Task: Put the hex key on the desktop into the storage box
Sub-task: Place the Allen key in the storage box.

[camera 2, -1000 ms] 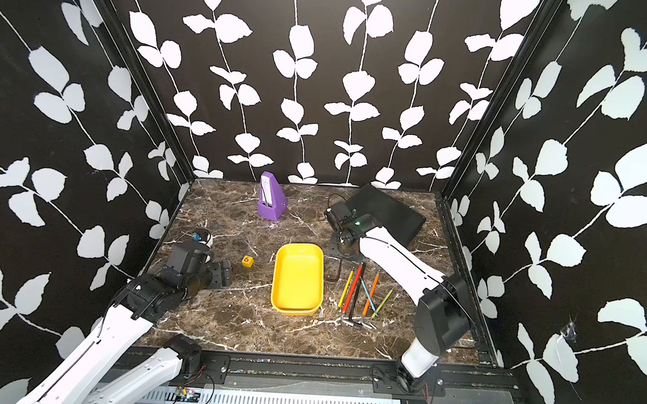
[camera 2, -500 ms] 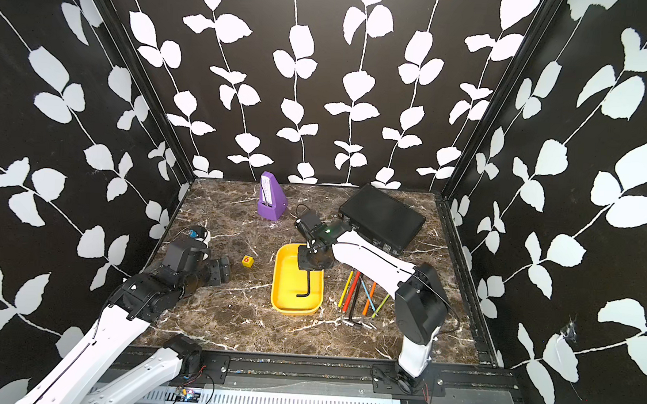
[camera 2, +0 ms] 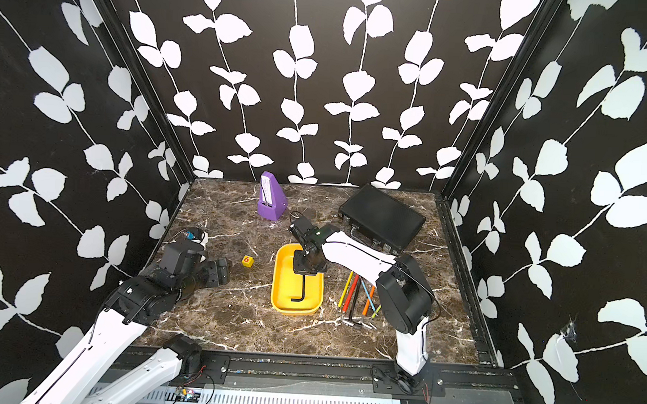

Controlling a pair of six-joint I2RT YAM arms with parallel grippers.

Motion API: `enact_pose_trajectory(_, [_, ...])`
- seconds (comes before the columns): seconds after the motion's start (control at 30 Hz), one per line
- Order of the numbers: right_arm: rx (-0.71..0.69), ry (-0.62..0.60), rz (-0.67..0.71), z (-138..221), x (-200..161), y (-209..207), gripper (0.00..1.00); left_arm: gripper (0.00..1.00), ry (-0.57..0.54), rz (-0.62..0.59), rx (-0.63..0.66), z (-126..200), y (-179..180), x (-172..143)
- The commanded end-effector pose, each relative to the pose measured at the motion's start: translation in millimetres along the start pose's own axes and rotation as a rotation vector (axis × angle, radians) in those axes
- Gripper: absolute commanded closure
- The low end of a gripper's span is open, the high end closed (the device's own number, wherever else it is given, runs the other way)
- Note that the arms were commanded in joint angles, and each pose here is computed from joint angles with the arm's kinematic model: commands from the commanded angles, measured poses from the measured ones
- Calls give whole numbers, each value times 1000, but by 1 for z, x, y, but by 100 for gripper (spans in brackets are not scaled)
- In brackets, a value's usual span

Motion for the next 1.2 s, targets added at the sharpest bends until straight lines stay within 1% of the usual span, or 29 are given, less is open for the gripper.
enact_pose_trajectory(0.0, [9,4,-4,2,-6,6,100,15,-12,7,-4,5,0,4])
enact_pose_trajectory(0.33, [-36,37,-14,-8,-16,-4,100,15,-11,5,-6,5,0,3])
enact_pose_trajectory(0.63, [-63,95,-37,-28,-23,-14,100,15,-13,2,-8,5,0,4])
enact_pose_trajectory(0.9, [-84,118,-52,-42,-18,-20,100,15,-11,0,-8,4,0,3])
enact_pose_trajectory(1.17, [-133,131,-62,-55,-10,-32,100,15,-11,-4,-8,5,0,4])
Point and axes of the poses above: each gripper's point midway between its finger pads, its own z axis back along the fingers, its own y axis along the line the jaws close on, x = y × z, the point moved 7 cm from there along z, back along the fingers, and after that the axes turned 11 degrees about -z, right-handed, at the moved point
